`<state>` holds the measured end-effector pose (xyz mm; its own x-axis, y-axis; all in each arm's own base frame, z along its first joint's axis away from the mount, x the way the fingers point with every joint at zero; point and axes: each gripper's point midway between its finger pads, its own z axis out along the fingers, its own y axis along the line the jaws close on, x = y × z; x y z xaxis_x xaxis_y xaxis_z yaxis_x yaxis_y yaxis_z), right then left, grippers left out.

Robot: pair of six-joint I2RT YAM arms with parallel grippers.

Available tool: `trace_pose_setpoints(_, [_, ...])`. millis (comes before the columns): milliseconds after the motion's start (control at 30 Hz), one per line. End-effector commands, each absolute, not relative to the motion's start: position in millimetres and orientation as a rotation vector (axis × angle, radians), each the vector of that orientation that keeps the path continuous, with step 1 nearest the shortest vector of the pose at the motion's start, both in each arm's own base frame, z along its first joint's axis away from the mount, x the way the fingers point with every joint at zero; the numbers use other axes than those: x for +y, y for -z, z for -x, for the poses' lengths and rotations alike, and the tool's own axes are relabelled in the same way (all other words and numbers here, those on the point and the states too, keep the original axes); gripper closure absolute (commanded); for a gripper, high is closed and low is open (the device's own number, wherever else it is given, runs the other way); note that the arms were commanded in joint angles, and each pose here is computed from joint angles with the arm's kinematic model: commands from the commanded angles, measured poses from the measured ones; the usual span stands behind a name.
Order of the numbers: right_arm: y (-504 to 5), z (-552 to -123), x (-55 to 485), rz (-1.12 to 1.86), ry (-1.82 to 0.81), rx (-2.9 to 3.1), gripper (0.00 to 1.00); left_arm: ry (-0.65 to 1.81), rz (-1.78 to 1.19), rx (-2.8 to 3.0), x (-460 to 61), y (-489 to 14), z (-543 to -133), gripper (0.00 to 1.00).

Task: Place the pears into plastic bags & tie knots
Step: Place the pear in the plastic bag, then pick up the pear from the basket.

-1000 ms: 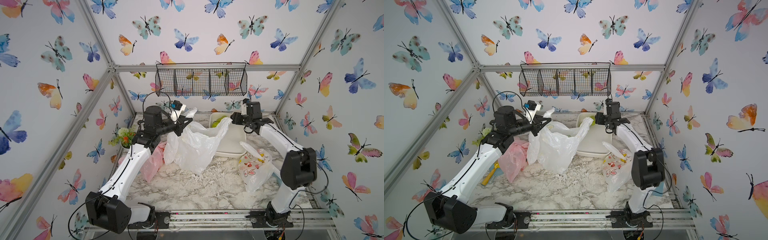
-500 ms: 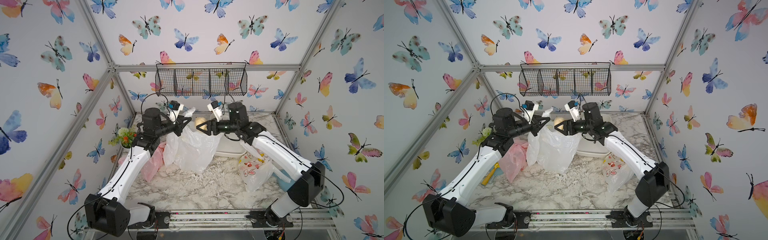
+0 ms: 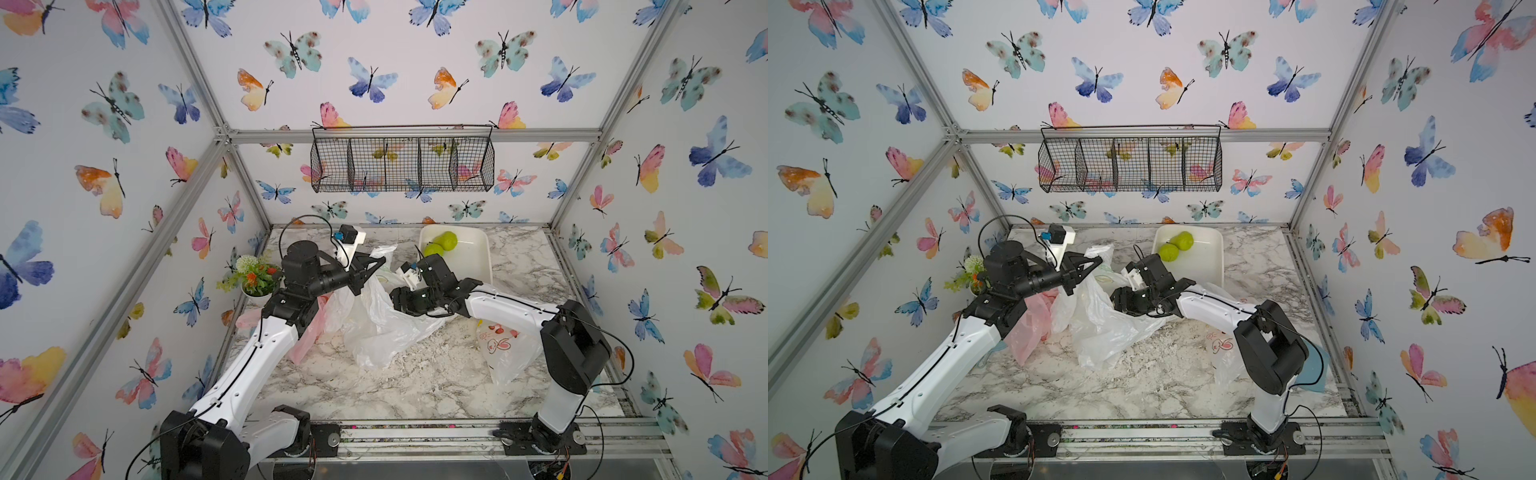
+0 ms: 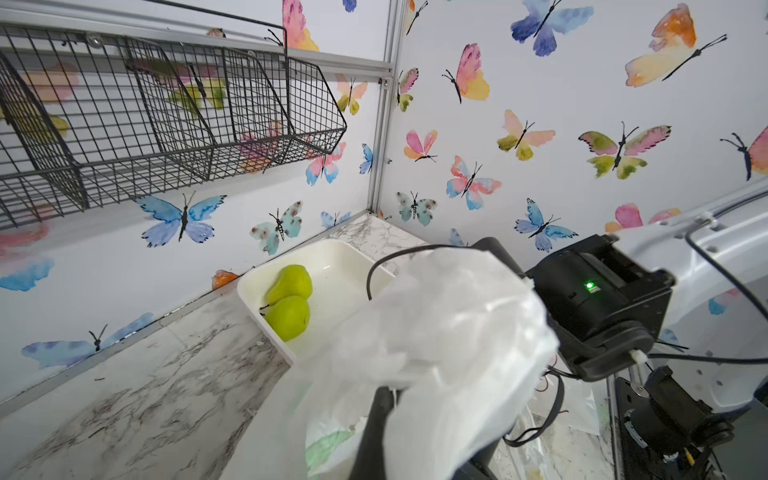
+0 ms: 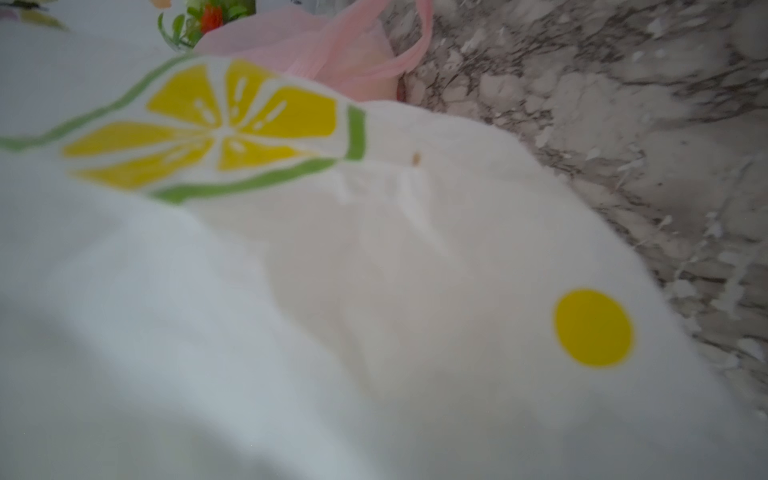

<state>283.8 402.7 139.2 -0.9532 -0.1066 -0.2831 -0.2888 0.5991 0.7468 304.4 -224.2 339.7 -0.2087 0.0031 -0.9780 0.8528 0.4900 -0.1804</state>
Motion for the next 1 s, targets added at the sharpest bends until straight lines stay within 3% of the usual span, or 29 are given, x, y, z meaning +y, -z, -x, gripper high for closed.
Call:
trace_pose_setpoints(0, [-119,-325,395,0.245,-0.906,2.591,0.49,0.967,-0.755,1.539,-225,-352,-294,1.0])
trace_pose_setpoints(67, [-118,-330,390,0.307,-0.779,2.575,0.43,0.959,-0.752,1.544,-224,-351,-294,1.0])
trace_pose_setpoints(167, [-147,-325,399,0.476,-0.818,2.512,0.15,0.917,-0.738,1.574,-221,-348,-300,1.0])
trace_pose_setpoints(233, [-172,-317,402,0.582,-0.847,2.484,0.06,0.882,-0.702,1.608,-216,-344,-309,1.0])
trace_pose_setpoints(367, [-232,-317,385,0.614,-0.84,2.364,0.03,0.834,-0.632,1.677,-209,-333,-325,1.0])
trace_pose_setpoints(467, [-274,-339,353,0.497,-0.815,2.276,0.09,0.809,-0.605,1.705,-205,-325,-330,1.0])
trace_pose_setpoints(567, [-295,-389,297,0.253,-0.695,2.198,0.19,0.778,-0.569,1.711,-200,-323,-332,1.0])
trace_pose_setpoints(633, [-284,-429,254,0.079,-0.558,2.187,0.27,0.751,-0.543,1.711,-194,-324,-333,1.0])
trace_pose_setpoints(733, [-246,-468,217,-0.071,-0.368,2.215,0.26,0.68,-0.519,1.739,-182,-323,-331,1.0])
trace_pose_setpoints(967, [-164,-511,235,-0.174,-0.398,2.314,0.15,0.72,-0.622,1.782,-186,-310,-304,1.0])
